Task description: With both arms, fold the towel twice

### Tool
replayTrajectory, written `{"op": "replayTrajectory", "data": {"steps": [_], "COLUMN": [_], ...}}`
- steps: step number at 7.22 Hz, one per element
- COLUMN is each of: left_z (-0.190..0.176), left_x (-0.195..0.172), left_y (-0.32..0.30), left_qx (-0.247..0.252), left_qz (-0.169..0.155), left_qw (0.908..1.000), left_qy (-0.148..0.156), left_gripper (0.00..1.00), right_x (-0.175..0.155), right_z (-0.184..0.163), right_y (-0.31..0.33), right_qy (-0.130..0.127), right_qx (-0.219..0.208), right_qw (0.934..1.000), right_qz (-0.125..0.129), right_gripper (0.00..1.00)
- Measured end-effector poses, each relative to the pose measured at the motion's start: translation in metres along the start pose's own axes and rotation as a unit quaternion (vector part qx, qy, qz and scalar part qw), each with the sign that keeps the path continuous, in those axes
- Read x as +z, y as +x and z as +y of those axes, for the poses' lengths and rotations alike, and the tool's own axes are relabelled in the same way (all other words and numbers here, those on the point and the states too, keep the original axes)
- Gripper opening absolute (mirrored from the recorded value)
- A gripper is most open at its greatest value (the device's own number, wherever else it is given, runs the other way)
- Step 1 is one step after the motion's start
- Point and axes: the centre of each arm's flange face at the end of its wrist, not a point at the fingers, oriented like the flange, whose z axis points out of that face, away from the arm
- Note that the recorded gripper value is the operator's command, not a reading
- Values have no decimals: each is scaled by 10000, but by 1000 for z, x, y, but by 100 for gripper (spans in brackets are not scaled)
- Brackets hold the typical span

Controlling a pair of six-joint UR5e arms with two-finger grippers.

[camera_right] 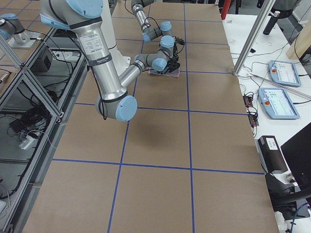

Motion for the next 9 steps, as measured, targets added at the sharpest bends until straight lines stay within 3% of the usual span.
{"op": "replayTrajectory", "data": {"steps": [1, 3, 5, 7, 9], "left_z": [-12, -31, -34, -11, 28], "left_x": [3, -5, -38, -67, -74], "left_y": [2, 5, -16, -63, -71], "left_qx": [14, 139, 162, -154, -615], "left_qz": [28, 80, 192, 204, 242], "left_qw": [10000, 9998, 9996, 9992, 9966], "left_qy": [59, 71, -142, -323, -489], "left_gripper": [100, 100, 99, 93, 89], "right_x": [-1, -8, -18, -25, -29], "right_z": [-2, -12, -33, -48, -60], "right_y": [-1, -3, -4, -3, 1], "right_qy": [12, 80, 196, 280, 350], "right_qx": [10, 73, 31, -124, -209], "right_qw": [10000, 9999, 9998, 9994, 9991], "right_qz": [-9, -53, -99, -135, -133], "right_gripper": [100, 100, 100, 100, 100]}}
